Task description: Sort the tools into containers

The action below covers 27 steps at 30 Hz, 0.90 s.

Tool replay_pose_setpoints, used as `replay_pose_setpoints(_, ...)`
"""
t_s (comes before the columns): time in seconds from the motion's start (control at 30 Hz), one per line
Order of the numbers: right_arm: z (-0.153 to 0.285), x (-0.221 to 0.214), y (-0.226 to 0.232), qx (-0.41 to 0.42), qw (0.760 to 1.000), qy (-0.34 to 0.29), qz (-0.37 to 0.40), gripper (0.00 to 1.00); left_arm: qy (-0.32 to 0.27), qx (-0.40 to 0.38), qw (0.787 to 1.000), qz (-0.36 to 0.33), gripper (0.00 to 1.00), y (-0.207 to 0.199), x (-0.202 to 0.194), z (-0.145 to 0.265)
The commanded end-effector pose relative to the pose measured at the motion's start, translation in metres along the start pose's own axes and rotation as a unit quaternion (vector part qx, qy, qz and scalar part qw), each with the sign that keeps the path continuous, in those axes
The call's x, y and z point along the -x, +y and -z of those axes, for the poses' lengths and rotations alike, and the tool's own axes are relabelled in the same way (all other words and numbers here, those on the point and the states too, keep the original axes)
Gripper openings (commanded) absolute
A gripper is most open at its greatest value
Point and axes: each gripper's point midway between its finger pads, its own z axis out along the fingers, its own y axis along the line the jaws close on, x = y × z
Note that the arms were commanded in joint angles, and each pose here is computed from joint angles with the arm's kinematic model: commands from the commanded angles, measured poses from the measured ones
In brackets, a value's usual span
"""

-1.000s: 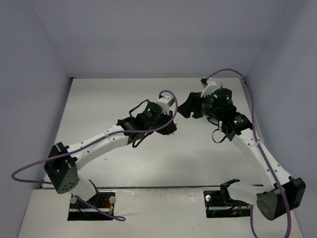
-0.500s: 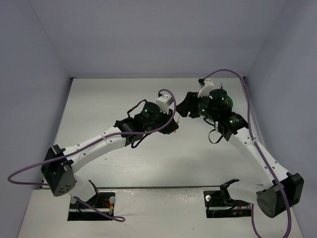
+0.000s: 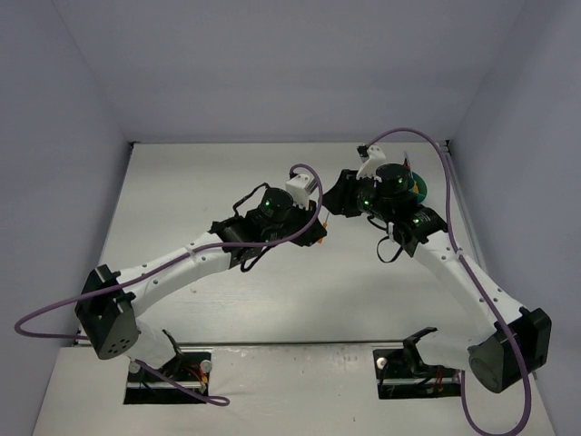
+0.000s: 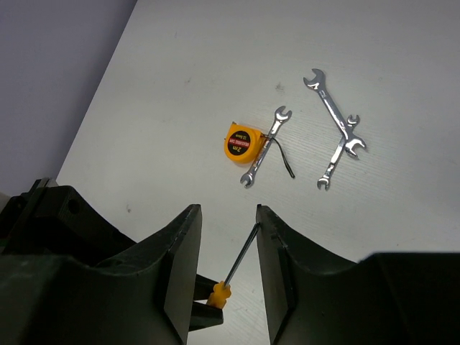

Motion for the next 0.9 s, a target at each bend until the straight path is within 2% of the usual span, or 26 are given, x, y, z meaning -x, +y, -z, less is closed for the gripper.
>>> replay_pose_setpoints(0.0,-0.007,0.014,0.01,0.021,0.999,-0.026,0.013,0.32,-0.079,-0.041,0.996,-0.013,0.0,-0.029,0.05,0.01)
replay_pose_setpoints(0.17,-0.007,0.017,0.008,0.013,0.999,-0.032,0.02,0.17,-0.082,-0.04,0.996,-0.014,0.0,-0.029,0.053,0.007)
replay_pose_setpoints(0.23,-0.007,0.019,0.006,0.008,0.999,-0.035,0.027,0.04,-0.082,-0.037,0.996,-0.012,0.0,-0.027,0.052,0.006)
replay_pose_setpoints(0.33,-0.008,0.02,0.001,-0.003,0.999,-0.039,0.034,0.0,-0.079,-0.031,0.996,-0.01,0.01,-0.025,0.05,0.003)
replay_pose_setpoints(0.37,-0.007,0.023,-0.001,-0.007,0.998,-0.043,0.039,0.0,-0.078,-0.028,0.996,-0.009,0.04,-0.024,0.05,0.003)
replay_pose_setpoints(0.6,0.002,0.058,-0.024,-0.058,0.992,-0.086,0.072,0.0,-0.057,0.014,0.998,0.016,0.59,0.0,0.041,0.002)
replay_pose_setpoints(0.67,0.008,0.073,-0.046,-0.086,0.988,-0.101,0.075,0.0,-0.048,0.03,0.998,0.025,0.69,0.009,0.037,0.004)
replay_pose_setpoints(0.87,0.042,0.137,-0.118,-0.193,0.963,-0.152,0.114,0.0,-0.031,0.09,0.994,0.047,0.73,0.049,0.024,0.018)
